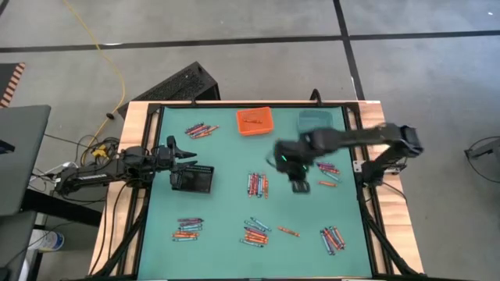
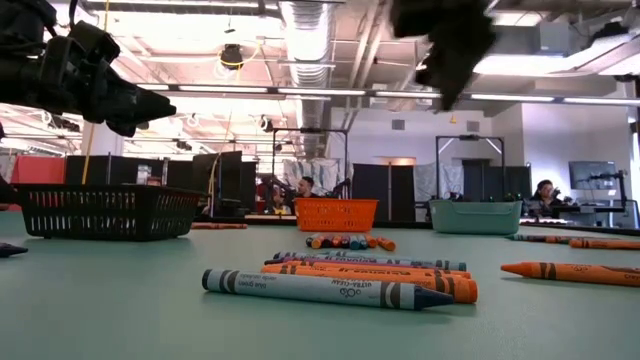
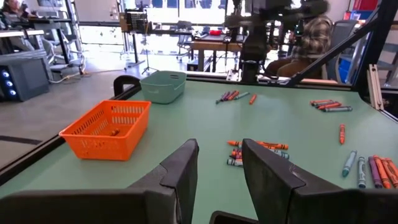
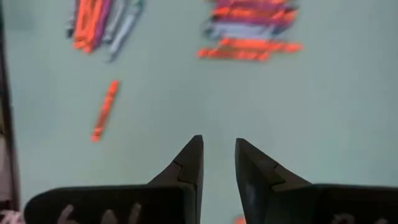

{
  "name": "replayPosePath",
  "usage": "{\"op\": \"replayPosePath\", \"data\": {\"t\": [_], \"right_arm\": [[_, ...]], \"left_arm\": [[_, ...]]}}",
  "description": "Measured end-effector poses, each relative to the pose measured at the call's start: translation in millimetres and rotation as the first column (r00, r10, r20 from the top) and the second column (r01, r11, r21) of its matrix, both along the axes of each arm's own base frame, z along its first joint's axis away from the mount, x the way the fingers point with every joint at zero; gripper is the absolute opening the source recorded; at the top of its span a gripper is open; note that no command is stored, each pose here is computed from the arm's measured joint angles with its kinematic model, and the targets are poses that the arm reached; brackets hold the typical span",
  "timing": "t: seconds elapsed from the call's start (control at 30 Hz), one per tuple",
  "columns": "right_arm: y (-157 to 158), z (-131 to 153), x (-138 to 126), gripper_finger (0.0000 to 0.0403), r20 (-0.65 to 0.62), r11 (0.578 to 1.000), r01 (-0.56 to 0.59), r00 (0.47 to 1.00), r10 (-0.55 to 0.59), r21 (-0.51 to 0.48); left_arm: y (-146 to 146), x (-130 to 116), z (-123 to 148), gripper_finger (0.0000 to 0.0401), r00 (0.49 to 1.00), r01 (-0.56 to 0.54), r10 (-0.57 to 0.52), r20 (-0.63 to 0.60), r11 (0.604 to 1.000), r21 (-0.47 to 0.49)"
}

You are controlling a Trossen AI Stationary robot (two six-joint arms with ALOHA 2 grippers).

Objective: Sort crayons

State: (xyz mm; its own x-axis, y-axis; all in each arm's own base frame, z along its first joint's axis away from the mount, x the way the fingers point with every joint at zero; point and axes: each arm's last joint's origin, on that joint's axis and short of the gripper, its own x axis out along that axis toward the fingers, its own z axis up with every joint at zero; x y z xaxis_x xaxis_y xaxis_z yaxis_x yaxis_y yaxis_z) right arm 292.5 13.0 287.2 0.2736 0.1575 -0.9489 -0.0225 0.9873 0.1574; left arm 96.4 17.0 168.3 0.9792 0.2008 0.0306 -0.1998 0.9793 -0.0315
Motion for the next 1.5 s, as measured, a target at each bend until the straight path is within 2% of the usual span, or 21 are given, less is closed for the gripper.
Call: {"op": "replayPosePath", "data": {"t": [0.13, 0.27, 0.4, 0.6, 0.7, 0.8, 0.9, 1.0, 1.17, 1.37, 1.5], "right_arm": [[29.3, -19.0, -36.0, 0.0085, 0.003, 0.988, 0.115, 0.993, -0.115, -0.106], [41.7, -40.0, -65.3, 0.0085, -0.001, 0.96, 0.22, 0.975, -0.224, -0.175], [39.4, -59.8, -82.2, 0.0085, -0.042, 0.928, 0.314, 0.943, -0.329, -0.201], [21.5, -82.8, -91.8, 0.0085, -0.126, 0.855, 0.465, 0.857, -0.5, -0.228], [20.8, -86.2, -91.1, 0.0085, -0.181, 0.871, 0.459, 0.855, -0.487, -0.176], [27.5, -85.2, -87.4, 0.0085, -0.186, 0.893, 0.441, 0.873, -0.45, -0.088], [34.0, -83.7, -86.4, 0.0085, -0.184, 0.897, 0.441, 0.879, -0.44, -0.038], [40.4, -83.5, -88.0, 0.0085, -0.215, 0.878, 0.478, 0.857, -0.468, -0.007], [58.9, -83.5, -93.1, 0.0085, -0.254, 0.812, 0.583, 0.788, -0.562, 0.013], [86.7, -83.4, -104.6, 0.0085, -0.257, 0.817, 0.576, 0.792, -0.554, 0.014], [100.5, -83.4, -109.8, 0.0085, -0.175, 0.812, 0.583, 0.8, -0.574, -0.003]], "left_arm": [[0.0, 0.0, 0.0, 0.0116, 1.0, -0.001, 0.001, 0.0, 1.0, 0.0], [0.0, 0.0, 0.0, 0.0116, 1.0, 0.0, 0.0, 0.0, 1.0, 0.0], [0.0, 0.0, 0.0, 0.0116, 1.0, 0.0, 0.0, 0.0, 1.0, 0.0], [0.0, 0.0, 0.0, 0.0116, 1.0, 0.0, 0.0, 0.0, 1.0, 0.0], [0.0, 0.0, 0.0, 0.0116, 1.0, 0.0, 0.0, 0.0, 1.0, 0.0], [0.0, 0.0, 0.0, 0.0116, 1.0, -0.001, 0.001, 0.0, 1.0, 0.0], [0.0, 0.0, 0.0, 0.0116, 1.0, -0.001, 0.001, 0.0, 1.0, 0.0], [0.0, 0.0, 0.0, 0.0116, 1.0, -0.001, 0.001, 0.0, 1.0, 0.0], [0.0, 0.0, 0.0, 0.0116, 1.0, -0.001, 0.001, 0.0, 1.0, 0.0], [0.0, 0.0, 0.1, 0.0116, 1.0, -0.001, 0.001, 0.0, 1.0, 0.0], [0.0, 0.0, 0.1, 0.0116, 1.0, -0.001, 0.001, 0.0, 1.0, 0.0]]}}
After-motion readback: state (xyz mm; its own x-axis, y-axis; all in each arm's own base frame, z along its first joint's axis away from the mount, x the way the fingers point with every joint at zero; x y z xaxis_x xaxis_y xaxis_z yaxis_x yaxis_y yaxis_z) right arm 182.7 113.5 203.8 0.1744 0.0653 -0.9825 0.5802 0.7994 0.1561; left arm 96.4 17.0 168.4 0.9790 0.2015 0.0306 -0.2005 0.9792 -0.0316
